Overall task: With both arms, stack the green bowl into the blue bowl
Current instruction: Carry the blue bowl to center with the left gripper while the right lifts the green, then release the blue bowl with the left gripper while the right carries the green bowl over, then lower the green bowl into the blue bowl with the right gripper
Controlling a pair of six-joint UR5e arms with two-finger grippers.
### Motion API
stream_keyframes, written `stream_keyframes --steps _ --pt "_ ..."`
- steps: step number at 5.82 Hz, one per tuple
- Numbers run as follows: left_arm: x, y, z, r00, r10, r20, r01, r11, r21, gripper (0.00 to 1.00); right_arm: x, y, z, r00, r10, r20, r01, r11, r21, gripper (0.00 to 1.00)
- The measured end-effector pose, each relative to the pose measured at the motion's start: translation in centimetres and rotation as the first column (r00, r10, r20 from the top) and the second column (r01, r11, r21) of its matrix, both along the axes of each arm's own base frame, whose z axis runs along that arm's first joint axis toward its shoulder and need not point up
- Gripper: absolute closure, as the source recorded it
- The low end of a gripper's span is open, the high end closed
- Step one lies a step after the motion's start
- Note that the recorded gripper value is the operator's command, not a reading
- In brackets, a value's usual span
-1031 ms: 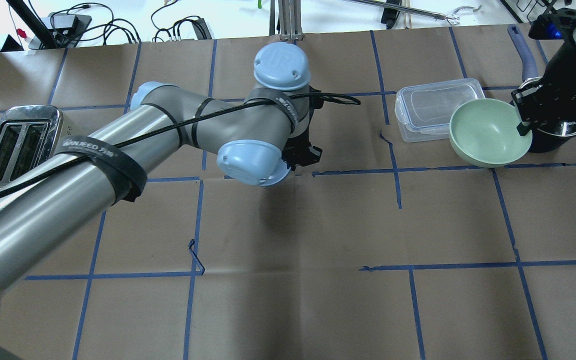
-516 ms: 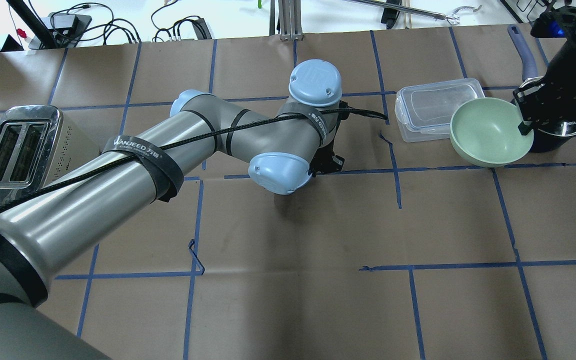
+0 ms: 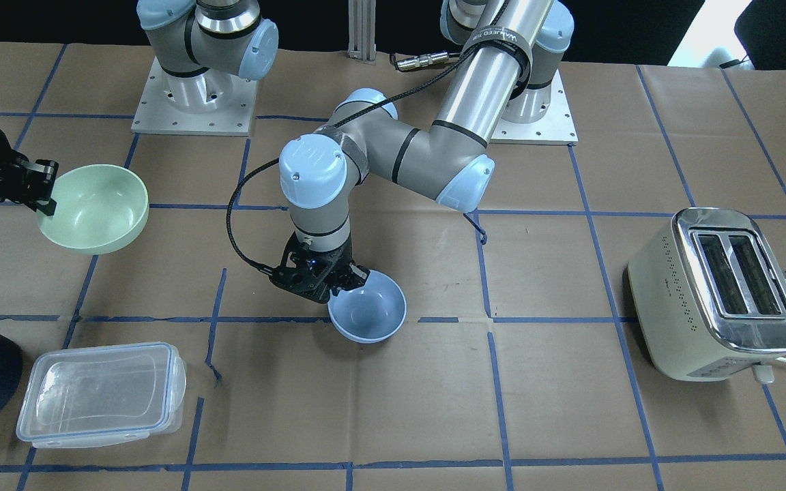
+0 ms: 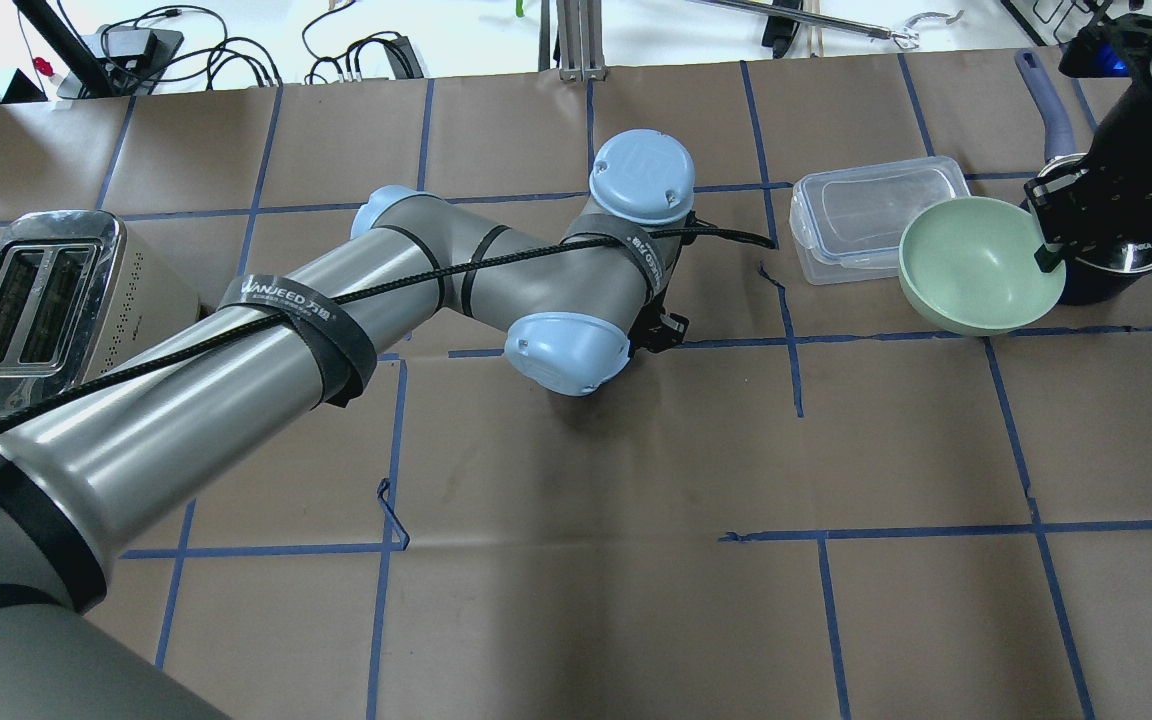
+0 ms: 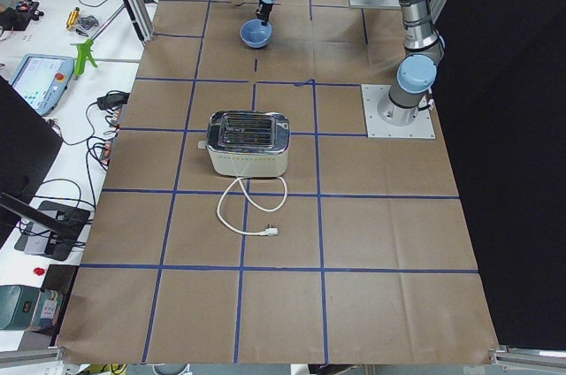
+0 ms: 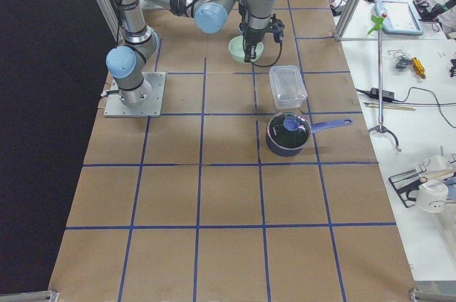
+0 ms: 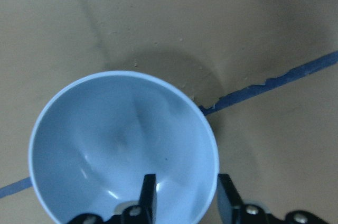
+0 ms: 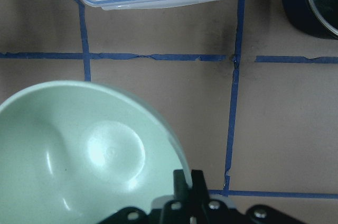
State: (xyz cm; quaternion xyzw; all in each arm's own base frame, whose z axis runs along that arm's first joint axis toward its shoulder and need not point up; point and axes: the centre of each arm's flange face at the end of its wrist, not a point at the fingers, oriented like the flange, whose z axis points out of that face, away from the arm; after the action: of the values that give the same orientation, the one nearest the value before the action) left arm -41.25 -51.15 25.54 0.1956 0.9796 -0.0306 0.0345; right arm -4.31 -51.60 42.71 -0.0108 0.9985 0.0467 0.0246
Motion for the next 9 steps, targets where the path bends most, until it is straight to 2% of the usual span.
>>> stream_keyframes --steps 1,2,4,5,7,9 --pt "1.4 0.4 3.9 1.000 0.013 0.001 -0.013 1.000 -0.002 0.02 0.1 0.0 0.0 1.000 -0.002 0.006 0.002 1.000 -0.002 0.92" --pt "4.9 0.5 8.8 0.998 0.059 -0.008 -0.059 0.998 0.015 0.02 0.2 0.0 0.0 1.000 -0.007 0.010 0.007 1.000 -0.004 0.92" --pt "14.3 1.1 18.1 0.978 0.196 -0.075 -0.193 0.980 0.044 0.02 2.6 -0.3 0.0 0.997 -0.057 0.042 0.058 0.998 -0.012 0.92" --pt "17.3 1.9 20.4 0.971 0.228 -0.077 -0.224 0.973 0.053 0.02 5.9 -0.6 -0.2 0.996 -0.081 0.043 0.081 0.997 -0.011 0.92" --pt "22.8 1.7 22.2 0.951 0.301 -0.075 -0.297 0.953 0.062 0.02 14.3 -0.8 -0.9 0.990 -0.134 0.030 0.135 0.991 -0.022 0.92" --pt "25.0 2.0 23.0 0.950 0.307 -0.065 -0.301 0.950 0.083 0.02 23.8 -0.9 -2.8 0.975 -0.213 0.064 0.216 0.975 -0.045 0.92"
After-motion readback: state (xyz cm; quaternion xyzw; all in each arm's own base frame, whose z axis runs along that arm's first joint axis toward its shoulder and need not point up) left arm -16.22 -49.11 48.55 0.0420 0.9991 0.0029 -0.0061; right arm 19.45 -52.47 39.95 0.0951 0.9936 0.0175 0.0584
